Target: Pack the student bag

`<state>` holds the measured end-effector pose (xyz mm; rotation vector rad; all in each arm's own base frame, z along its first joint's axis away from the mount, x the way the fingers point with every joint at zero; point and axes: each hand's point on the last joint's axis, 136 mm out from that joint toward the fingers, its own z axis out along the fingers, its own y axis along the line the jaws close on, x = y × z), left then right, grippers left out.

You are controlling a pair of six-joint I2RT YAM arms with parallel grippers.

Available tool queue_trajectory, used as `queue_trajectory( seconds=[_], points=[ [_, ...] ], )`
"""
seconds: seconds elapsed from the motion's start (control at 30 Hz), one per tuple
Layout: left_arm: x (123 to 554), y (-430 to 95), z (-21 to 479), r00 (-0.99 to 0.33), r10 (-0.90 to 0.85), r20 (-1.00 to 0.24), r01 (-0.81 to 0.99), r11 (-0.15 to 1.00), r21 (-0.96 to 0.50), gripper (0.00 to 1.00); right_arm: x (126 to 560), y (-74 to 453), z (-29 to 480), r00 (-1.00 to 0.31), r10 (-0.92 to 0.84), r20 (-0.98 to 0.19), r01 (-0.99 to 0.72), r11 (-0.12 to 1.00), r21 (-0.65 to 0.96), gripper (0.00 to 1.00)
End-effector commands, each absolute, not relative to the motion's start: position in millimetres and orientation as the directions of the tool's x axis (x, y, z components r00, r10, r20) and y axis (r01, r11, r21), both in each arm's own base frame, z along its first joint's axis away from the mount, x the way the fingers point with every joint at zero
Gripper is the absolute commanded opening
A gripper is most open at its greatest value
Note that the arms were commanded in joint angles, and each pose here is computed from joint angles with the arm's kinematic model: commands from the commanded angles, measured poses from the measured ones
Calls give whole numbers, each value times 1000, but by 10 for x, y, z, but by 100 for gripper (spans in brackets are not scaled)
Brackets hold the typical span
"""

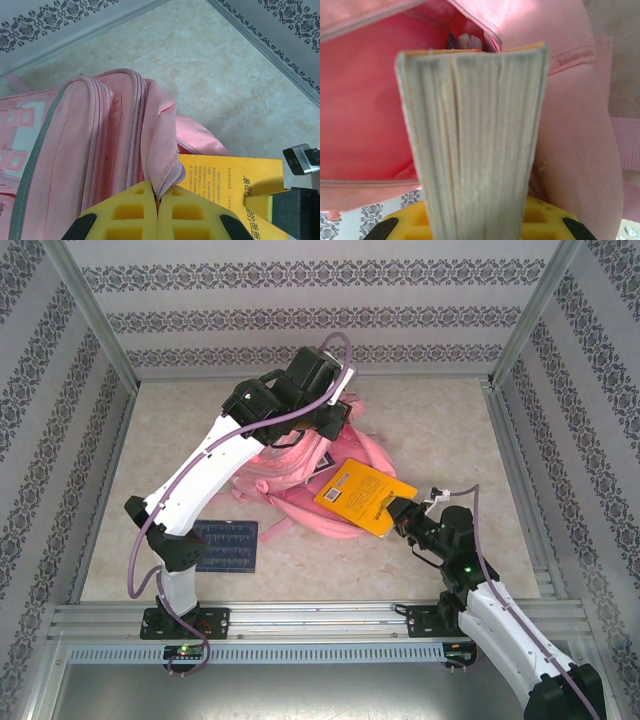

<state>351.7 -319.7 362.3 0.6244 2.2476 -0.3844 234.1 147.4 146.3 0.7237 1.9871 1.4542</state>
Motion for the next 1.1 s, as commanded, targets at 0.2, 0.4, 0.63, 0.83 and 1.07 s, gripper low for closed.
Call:
queue_trajectory(
  seconds=[0.2,0.4,0.63,0.83,1.07],
  points=[
    [3564,-3200,3925,-544,254,-800,543,833,-105,0,2405,1584,2484,-641,717,-274,-194,194,962,0],
    [3561,-3201,3968,-541,252,-803,545,831,-107,0,2543,1620,2610,-625,740,-247,-187,165,968,0],
    [3550,-3223,4001,-536,248,-807,554,825,-115,0,2953,1993,2748,-643,735,-214,-176,130,976,0],
    [3553,-3265,4088,-523,228,-821,566,814,-134,0,3318,2567,2657,-667,701,-251,-163,192,968,0],
    [3600,-3379,4184,-507,198,-839,583,796,-164,0,3845,3297,2061,-647,716,-261,-45,305,951,0]
  ],
)
